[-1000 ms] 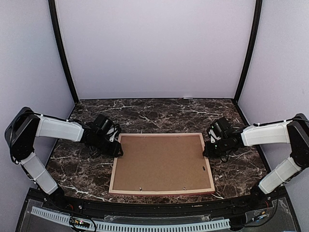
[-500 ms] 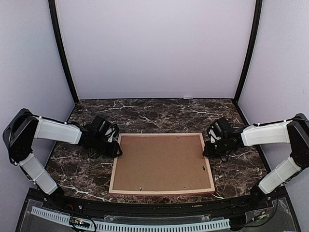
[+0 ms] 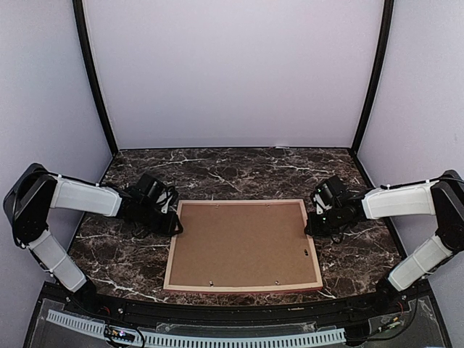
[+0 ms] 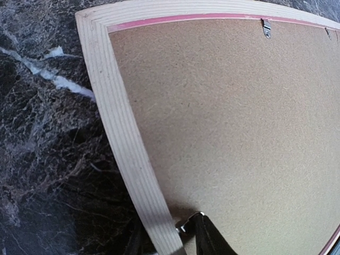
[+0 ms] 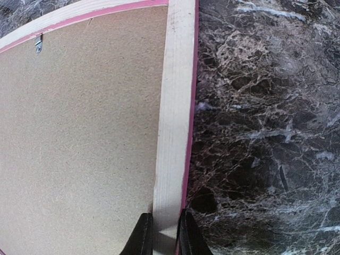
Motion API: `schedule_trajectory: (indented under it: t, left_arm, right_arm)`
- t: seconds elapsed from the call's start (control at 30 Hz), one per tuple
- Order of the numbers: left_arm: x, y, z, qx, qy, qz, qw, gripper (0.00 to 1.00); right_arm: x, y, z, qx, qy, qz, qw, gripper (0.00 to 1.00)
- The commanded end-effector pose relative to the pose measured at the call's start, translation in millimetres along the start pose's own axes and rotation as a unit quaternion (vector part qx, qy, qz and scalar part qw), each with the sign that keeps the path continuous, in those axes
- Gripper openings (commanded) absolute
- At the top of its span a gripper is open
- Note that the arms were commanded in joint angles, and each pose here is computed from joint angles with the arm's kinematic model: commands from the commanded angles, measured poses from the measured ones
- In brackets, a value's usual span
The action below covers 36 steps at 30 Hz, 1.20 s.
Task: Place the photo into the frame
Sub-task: Press the fastener onto the backboard.
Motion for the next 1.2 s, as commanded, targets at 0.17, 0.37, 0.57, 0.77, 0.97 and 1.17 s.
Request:
schedule_trajectory:
  t: [0.17,0.37,0.57,0.77,0.97,1.17]
  left_arm:
    - [-10,15,-4,0.007,-0.004,-0.025,1.000,0.54]
    - [-11,24,-7,0.004,0.002,-0.026,1.000,0.62]
    - [-2,23,-22,0.018,0.015,-0.002,1.000,0.55]
    - [-1,19,-29,0.024,0.019,-0.005,1.000,0.44]
    - [-3,16,-32,0.028,0.024,-0.017,0.999,0.38]
    - [-3,14,-35,0.027,0.043,-0.023,0.998,0.32]
  right_arm:
    - [-3,2,-3,0.010,0.008,-0.010,1.000,0.16]
    - [-3,5,-3,0.009,0.007,-0.011,1.000,0.17]
    - [-2,7,-3,0.006,0.005,-0.009,1.000,0.21]
    - [-2,12,-1,0.000,0.004,-0.010,1.000,0.27]
    - [-2,16,-2,-0.002,0.000,-0.008,1.000,0.35]
    - [2,28,-6,-0.011,-0.009,0.020,1.000,0.48]
Point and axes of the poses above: each gripper's point midway between its finger pads, its own y axis back along the fingers, its own x axis along the line the jaws close on, z = x × y, the point moved 5 cm from there along y, back along the fingers, and after that the axes turned 7 degrees about -y, right-handed, at the moved point
